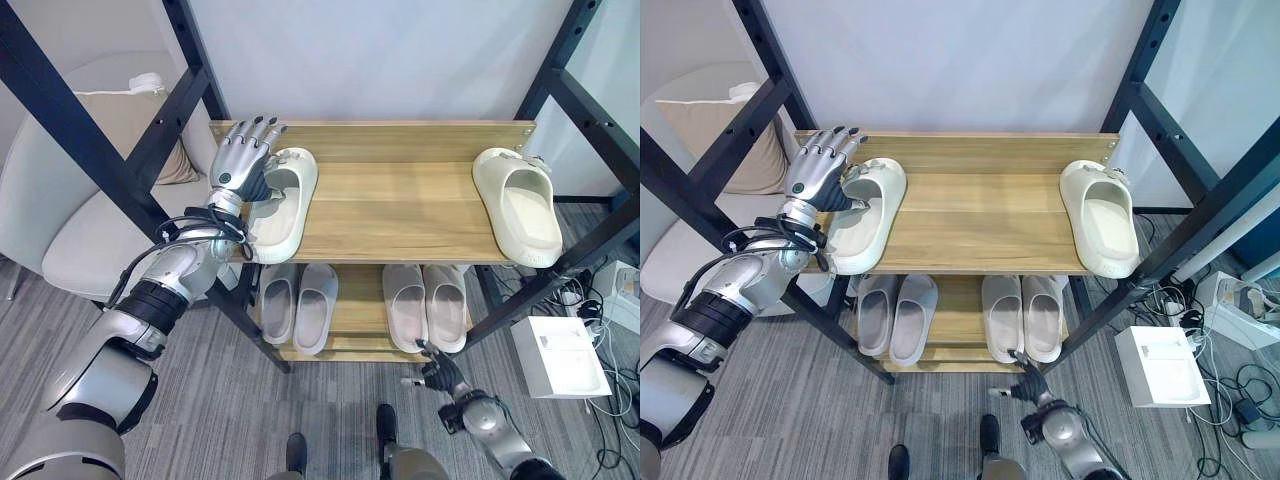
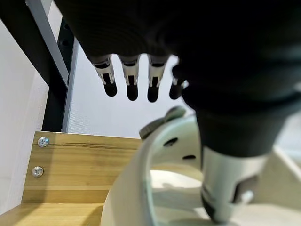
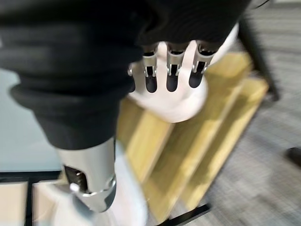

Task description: Arrange the slippers neatly on the shoe rack.

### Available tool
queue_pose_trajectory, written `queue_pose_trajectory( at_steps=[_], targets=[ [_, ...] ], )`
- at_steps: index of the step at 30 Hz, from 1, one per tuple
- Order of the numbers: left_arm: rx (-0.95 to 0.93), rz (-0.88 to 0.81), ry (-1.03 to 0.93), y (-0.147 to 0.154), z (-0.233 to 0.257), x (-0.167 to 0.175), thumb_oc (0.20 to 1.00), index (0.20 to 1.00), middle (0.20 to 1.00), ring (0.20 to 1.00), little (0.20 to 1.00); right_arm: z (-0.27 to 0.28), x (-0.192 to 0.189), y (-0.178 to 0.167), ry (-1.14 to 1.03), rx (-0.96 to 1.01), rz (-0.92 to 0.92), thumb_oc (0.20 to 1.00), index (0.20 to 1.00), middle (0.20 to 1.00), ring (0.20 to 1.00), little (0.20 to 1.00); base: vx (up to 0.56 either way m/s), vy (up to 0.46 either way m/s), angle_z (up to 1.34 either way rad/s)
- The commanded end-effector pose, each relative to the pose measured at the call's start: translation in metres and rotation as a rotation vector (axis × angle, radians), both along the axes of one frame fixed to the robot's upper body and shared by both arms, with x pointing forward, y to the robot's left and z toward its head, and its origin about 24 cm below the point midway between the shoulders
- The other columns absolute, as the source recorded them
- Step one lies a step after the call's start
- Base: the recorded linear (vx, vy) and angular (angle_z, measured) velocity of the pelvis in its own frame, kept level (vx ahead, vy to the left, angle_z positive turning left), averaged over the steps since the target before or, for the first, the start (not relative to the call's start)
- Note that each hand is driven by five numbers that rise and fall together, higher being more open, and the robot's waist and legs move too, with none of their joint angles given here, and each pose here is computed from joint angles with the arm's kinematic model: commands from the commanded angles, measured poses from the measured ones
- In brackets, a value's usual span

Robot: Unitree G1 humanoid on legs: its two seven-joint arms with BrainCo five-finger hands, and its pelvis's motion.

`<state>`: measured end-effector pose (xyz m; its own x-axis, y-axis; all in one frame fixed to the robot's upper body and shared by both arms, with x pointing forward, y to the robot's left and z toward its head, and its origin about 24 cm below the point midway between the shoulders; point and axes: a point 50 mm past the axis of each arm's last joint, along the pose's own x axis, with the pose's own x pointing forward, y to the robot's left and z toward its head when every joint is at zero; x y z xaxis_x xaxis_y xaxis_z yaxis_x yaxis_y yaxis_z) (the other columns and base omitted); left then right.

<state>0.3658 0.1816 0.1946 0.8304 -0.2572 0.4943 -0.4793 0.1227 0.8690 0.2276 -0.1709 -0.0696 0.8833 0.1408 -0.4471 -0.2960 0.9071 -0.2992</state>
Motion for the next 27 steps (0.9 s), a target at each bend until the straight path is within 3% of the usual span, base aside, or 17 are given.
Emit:
queue_pose_trajectory(
  at_steps=[1,5,14,16,17,27],
  targets=[
    [0.003,0.037,-0.148,-0.001,0.052,0.011,1.000,1.000,1.000,1.000,1.000,0.027,0.022,0.028,-0.128,0.118,0.080,1.000,1.000,1.000,1.000,1.000,0.00,0.000,0.00],
    [0.006,0.040,-0.138,-0.002,0.047,0.012,1.000,1.000,1.000,1.000,1.000,0.039,0.027,0.042,-0.176,0.137,0.142,1.000,1.000,1.000,1.000,1.000,0.00,0.000,0.00],
    [-0.015,0.036,-0.109,-0.006,0.036,0.013,1.000,1.000,1.000,1.000,1.000,0.032,0.020,0.037,-0.147,0.118,0.124,1.000,1.000,1.000,1.000,1.000,0.00,0.000,0.00],
    [-0.019,0.042,-0.102,-0.005,0.034,0.014,0.849,0.849,0.849,0.849,0.849,0.032,0.020,0.037,-0.148,0.121,0.121,1.000,1.000,1.000,1.000,1.000,0.00,0.000,0.00],
    [-0.032,0.050,-0.082,-0.004,0.030,0.016,0.200,0.200,0.200,0.200,0.200,0.032,0.021,0.039,-0.149,0.126,0.124,1.000,1.000,1.000,1.000,1.000,0.00,0.000,0.00],
    [0.059,0.110,-0.008,-0.005,0.022,0.029,0.200,0.200,0.200,0.200,0.200,0.040,0.019,0.045,-0.173,0.162,0.171,1.000,1.000,1.000,1.000,1.000,0.00,0.000,0.00]
  ],
)
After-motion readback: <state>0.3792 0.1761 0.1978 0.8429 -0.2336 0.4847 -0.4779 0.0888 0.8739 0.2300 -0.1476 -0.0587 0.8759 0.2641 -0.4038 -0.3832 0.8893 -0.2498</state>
